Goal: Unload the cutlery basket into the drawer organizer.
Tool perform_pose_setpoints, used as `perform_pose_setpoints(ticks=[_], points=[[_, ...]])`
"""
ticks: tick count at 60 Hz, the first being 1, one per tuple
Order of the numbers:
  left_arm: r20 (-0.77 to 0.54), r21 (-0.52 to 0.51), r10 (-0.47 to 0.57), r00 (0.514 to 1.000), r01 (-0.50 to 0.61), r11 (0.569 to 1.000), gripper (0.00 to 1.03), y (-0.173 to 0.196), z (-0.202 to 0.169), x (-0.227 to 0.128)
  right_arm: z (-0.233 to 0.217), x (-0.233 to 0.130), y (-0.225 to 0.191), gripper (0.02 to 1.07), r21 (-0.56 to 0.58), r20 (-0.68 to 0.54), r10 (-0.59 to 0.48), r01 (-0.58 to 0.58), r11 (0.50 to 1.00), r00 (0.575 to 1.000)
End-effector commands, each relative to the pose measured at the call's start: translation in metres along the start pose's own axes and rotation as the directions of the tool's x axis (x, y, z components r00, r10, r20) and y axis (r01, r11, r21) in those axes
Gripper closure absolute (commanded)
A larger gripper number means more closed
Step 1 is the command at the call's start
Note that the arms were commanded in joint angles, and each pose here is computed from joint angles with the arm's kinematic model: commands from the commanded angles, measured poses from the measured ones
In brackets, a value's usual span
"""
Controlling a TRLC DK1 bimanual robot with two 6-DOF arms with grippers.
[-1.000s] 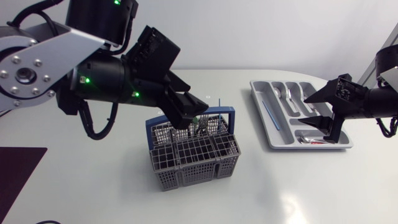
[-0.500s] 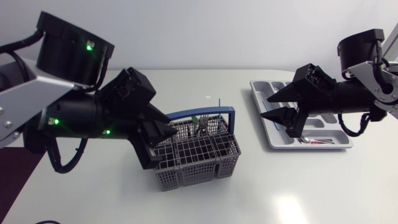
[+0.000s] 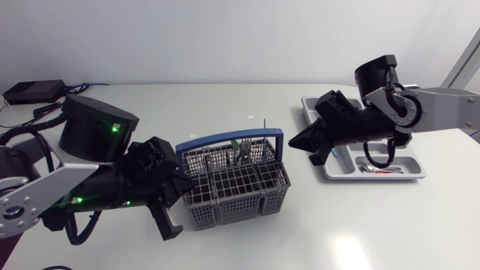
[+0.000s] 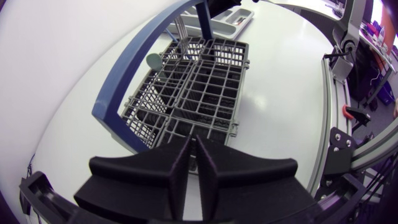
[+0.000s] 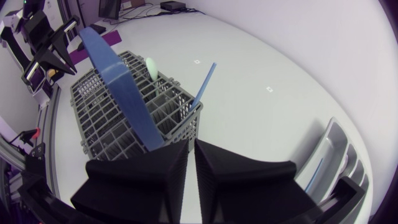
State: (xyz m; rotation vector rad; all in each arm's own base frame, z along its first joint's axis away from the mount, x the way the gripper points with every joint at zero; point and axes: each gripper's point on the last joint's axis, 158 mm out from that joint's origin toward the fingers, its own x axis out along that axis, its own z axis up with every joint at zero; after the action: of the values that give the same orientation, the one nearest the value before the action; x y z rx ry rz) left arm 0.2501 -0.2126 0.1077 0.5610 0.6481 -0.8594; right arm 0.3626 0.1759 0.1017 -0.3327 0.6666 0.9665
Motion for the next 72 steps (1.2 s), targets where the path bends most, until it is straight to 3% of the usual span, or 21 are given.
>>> perform_pose_setpoints(ticks=[1,17,32,72], points=[[-0.011,0.008,0.033,0.999,-0.033,0.999,0.97,0.009,-0.014,0.003,0.015,0.008,-0.006,1.01,0.055,0.03,0.019,-0.021,0.998,0.999],[0.01,-0.015,0.094,0.996,-0.093,0.996,0.97,0.031,-0.019,0.006,0.032,0.016,-0.014,1.01,0.142,0.075,0.064,-0.074,0.987,0.995],[0.027,-0.021,0.128,0.991,-0.128,0.992,0.97,0.047,-0.016,0.013,0.031,0.019,0.004,1.01,0.159,0.077,0.128,-0.139,0.977,0.989],[0.018,0.041,0.18,0.983,-0.181,0.983,0.97,0.1,0.009,0.054,0.01,-0.003,0.096,1.01,0.063,0.031,0.242,-0.244,0.968,0.97]])
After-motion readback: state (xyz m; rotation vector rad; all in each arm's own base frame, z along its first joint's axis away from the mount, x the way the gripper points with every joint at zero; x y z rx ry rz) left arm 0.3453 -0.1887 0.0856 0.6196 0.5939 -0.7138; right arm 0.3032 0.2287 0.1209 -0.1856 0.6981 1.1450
